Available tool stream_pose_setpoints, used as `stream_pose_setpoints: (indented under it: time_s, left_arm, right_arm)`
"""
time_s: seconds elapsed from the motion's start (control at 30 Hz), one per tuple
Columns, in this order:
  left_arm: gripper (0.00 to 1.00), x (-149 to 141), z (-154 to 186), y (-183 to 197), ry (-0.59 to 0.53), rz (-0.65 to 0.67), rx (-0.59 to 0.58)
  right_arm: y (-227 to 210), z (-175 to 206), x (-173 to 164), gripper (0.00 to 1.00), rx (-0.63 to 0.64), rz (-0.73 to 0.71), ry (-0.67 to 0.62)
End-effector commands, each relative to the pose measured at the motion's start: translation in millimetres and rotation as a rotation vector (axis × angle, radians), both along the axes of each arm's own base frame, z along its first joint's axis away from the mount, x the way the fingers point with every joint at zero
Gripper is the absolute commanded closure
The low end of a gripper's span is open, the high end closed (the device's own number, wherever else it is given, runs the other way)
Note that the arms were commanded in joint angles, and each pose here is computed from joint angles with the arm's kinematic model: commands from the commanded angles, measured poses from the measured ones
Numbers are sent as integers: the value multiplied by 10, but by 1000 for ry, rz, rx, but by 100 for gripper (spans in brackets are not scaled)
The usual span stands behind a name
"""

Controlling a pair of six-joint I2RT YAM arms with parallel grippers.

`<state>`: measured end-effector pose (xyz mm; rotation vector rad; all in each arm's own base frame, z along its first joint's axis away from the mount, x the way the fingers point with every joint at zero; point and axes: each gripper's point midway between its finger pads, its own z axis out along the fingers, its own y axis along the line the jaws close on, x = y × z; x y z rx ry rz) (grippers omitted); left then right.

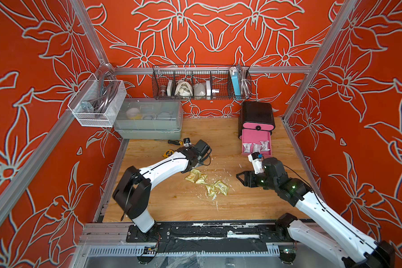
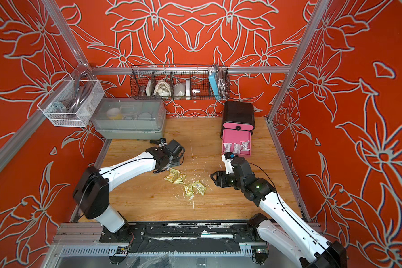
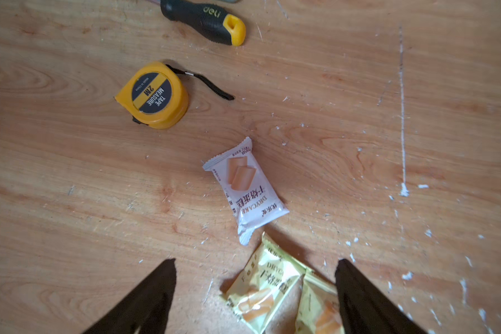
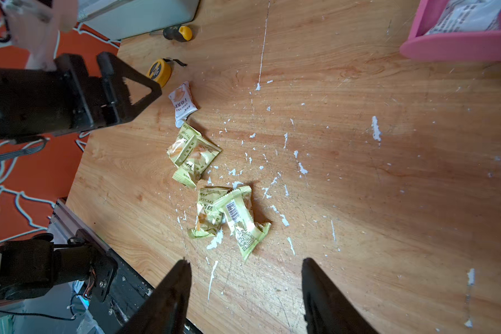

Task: Place the cookies into the drawer by color
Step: Pick up the cookie at the center of the board.

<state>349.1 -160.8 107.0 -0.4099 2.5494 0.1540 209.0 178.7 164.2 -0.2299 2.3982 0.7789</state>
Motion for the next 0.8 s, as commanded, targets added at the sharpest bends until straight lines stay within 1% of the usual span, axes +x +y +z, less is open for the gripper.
stream_pose_setpoints:
  time_s: [0.0, 0.13, 0.3, 0.47, 0.6, 0.77]
  left_arm:
    - [13, -14, -135, 76, 89, 48, 80]
    - [14, 59, -305, 92, 144, 70, 165]
    - [16, 78, -381, 165, 138, 112, 214]
    - [14, 131, -489, 201, 162, 126, 228]
    - [13, 188, -617, 161, 169, 111, 208]
    - [12, 222, -742, 159, 173, 125, 182]
  right_arm:
    - [-1, -59, -81, 30, -22, 48, -9]
    - [3, -70, -142, 21, -24, 89, -30]
    - [4, -71, -225, 14, -46, 151, -43]
    - [13, -79, -280, 12, -51, 183, -34]
    - [35, -83, -327, 11, -43, 209, -21]
    - [38, -68, -372, 11, -45, 231, -15]
